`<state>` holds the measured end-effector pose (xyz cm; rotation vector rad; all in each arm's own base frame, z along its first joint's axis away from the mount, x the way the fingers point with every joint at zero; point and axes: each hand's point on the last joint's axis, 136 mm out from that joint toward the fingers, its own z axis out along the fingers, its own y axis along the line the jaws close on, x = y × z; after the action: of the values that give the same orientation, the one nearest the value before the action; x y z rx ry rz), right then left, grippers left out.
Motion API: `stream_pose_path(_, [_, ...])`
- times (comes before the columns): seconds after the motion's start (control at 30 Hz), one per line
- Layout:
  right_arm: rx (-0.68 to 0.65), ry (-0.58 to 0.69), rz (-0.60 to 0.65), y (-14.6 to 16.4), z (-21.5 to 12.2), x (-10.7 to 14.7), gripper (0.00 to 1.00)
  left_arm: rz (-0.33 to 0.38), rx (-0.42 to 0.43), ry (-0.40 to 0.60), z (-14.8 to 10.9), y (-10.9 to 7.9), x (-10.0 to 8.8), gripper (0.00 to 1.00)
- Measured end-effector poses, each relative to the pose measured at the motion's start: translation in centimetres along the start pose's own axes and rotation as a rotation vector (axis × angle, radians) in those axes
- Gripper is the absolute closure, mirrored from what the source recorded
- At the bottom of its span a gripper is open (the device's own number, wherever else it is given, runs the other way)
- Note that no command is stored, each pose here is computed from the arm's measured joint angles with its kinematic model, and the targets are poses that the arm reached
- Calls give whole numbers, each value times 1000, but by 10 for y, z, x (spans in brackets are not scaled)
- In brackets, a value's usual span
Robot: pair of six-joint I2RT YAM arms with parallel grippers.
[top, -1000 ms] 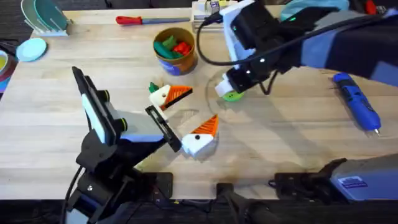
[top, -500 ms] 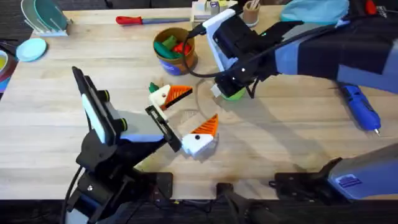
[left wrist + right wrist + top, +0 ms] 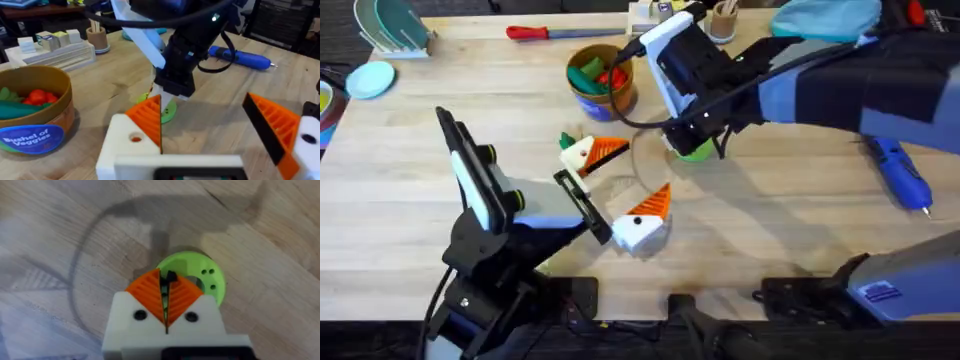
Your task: Pick up the gripper from the table and insert it into the empty holder that is missing its gripper. Then pick up a screw, insert it into the mounting hole, and use the screwdriver to tighten it. Finally, clean up the table by picking up the vegetable and placing it into the bucket.
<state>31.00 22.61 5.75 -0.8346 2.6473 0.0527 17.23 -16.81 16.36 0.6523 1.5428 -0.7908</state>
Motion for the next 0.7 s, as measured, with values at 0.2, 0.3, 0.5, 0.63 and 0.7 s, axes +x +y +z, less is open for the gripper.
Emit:
stream_pose_path(0.2, [1,-1,-1,0,0,0,994,0,0,0,0,0,0,8])
stream_pose_path(0.3, [0,0,-1,0,0,0,995,0,0,0,0,0,0,8])
stream_pose_path(0.5, [1,-5,-1,-1,-14,-3,995,0,0,0,0,0,0,8])
stream_pose_path(0.63, [-3,-89,6,-4,-52,-27,995,0,0,0,0,0,0,8])
stream_pose_path(0.7, [-4,-128,3,-6,-77,-39,995,0,0,0,0,0,0,9])
